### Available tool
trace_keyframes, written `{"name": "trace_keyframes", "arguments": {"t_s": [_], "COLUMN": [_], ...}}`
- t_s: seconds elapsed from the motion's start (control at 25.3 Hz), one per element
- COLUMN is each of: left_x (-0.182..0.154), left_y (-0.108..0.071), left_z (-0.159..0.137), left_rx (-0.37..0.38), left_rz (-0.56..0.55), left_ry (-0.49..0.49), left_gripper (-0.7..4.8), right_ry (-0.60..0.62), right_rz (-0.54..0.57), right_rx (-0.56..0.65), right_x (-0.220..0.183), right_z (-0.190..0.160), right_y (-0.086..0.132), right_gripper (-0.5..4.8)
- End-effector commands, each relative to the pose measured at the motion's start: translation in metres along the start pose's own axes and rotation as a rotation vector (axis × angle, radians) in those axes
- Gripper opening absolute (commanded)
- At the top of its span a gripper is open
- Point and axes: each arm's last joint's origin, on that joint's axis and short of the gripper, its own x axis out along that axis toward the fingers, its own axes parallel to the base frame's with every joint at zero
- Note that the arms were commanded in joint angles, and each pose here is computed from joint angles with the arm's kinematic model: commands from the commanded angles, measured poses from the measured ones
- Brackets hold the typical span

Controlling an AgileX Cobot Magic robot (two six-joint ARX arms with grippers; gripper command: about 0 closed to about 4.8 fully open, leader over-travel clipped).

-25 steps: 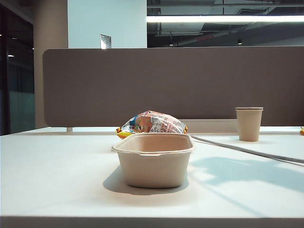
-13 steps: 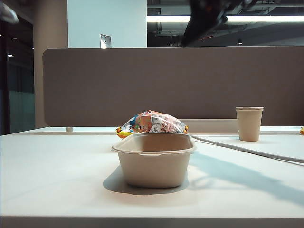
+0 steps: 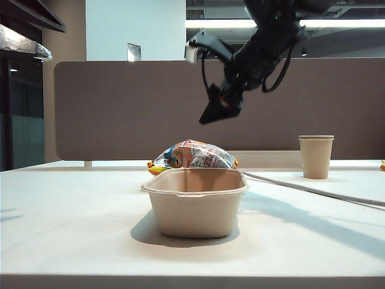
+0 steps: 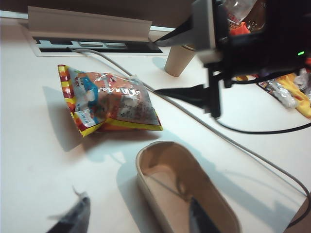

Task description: Pick up a bag of chips and put them in the box.

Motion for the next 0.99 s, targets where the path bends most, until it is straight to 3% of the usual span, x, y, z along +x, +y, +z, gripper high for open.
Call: {"name": "trace_keyframes", "arguments": {"t_s": [0.04,0.32,0.51,0.79,0.99], "left_x": [0.000,0.000,0.000,0.000,0.000], "left_y": [-0.001,-0.002,-0.002,-0.002,-0.002], "left_z": [0.006,0.005,0.005,0.005,0.005], "left_rx": [0.024,0.013,0.011,0.010,0.010], "left_rz": [-0.019,-0.022,-0.043,-0.046,-0.046], "left_ry": [-0.034,-0.034,-0.029,-0.029,-0.029], "left_gripper": [2.60,2.60,2.60,2.60,2.60], "right_ry": [-0.035,-0.031,0.014,0.007,0.007], "right_rz": [0.031,0.131,0.225,0.229,0.260], "right_rx": [0.001,0.036,0.145,0.187,0.210], "right_x": [0.014,0.036,0.049,0.045,0.050], "right_z": [-0.002,-0.007,-0.014,-0.034,-0.044], "right_y": [0.000,-0.005,-0.020,-0.035,-0.033], "right_gripper": [4.33,4.73,4.74,4.74,4.74]}}
